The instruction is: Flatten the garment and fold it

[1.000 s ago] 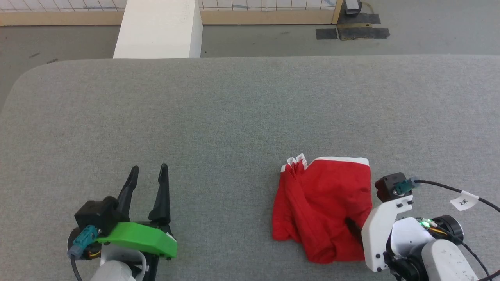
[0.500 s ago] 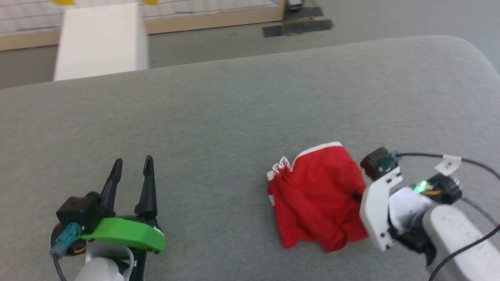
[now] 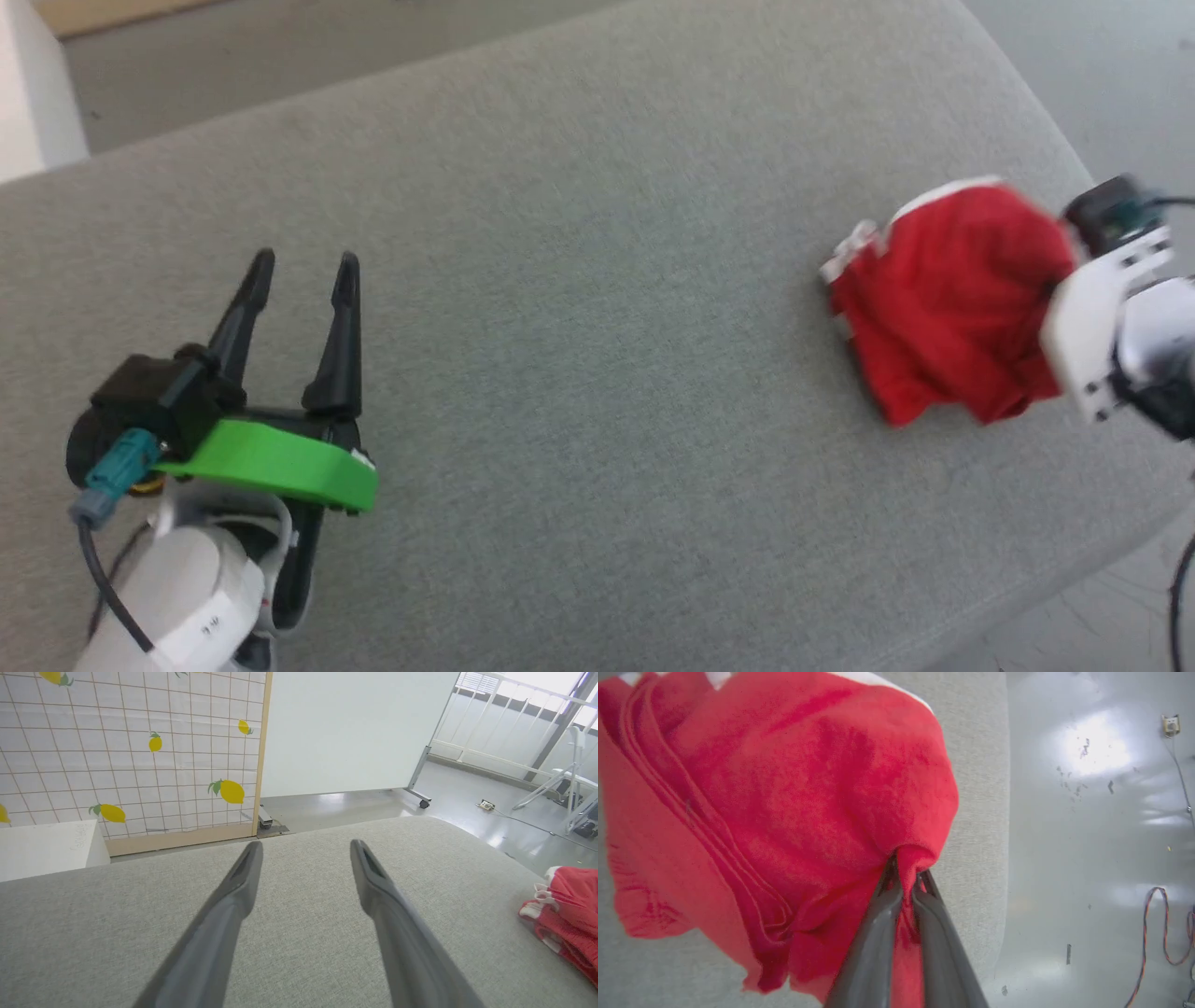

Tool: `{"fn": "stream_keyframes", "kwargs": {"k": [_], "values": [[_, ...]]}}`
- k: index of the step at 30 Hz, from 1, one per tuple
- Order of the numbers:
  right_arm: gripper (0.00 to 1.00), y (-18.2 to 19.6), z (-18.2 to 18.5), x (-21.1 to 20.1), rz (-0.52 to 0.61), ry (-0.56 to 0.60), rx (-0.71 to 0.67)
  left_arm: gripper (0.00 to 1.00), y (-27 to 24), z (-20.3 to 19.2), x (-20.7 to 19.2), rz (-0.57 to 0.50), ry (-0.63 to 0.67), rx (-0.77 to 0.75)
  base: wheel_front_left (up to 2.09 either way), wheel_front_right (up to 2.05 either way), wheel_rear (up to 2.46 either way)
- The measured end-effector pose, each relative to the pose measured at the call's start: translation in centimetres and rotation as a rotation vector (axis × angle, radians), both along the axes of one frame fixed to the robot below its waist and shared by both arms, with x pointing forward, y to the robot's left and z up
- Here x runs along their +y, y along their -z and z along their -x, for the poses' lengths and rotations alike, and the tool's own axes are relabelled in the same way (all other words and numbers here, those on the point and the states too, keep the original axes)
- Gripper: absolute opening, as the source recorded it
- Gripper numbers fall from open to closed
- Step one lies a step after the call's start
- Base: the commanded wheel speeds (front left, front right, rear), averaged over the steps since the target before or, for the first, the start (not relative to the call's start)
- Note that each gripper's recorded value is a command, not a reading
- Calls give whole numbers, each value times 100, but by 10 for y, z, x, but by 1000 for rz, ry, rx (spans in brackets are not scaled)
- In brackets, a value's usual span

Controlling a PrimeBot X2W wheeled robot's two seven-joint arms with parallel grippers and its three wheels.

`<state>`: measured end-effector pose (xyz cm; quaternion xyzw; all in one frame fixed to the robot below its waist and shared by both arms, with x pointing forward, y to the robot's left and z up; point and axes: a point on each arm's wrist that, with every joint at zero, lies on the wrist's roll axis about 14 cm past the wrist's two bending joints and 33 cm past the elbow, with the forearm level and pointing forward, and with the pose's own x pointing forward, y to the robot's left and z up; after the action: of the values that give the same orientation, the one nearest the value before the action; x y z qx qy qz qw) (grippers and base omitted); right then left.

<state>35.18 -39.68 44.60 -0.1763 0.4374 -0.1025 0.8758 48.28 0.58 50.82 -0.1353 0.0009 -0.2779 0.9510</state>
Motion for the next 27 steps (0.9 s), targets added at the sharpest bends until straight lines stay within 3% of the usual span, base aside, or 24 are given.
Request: {"fn": "stream_keyframes", "kwargs": {"k": [6, 12, 13, 15, 21, 27], "values": [[0, -8, 9, -73, 119, 170, -4, 100, 18, -19, -8, -11, 25, 17, 0, 0, 0], [0, 10, 2, -103, 176, 253, 33, 100, 56, -30, 10, -33, -15, 94, 0, 0, 0], [6, 17, -1, -103, 178, 255, 45, 100, 63, -31, 14, -39, -23, 106, 0, 0, 0], [100, 30, -5, -102, 167, 272, 54, 100, 72, -32, 21, -49, -37, 125, 0, 0, 0], [100, 46, -14, -102, 158, 296, 56, 100, 85, -28, 37, -75, -74, 159, 0, 0, 0], [100, -4, -28, -117, 205, 291, -84, 100, 71, -18, 38, -42, -95, 142, 0, 0, 0]]}}
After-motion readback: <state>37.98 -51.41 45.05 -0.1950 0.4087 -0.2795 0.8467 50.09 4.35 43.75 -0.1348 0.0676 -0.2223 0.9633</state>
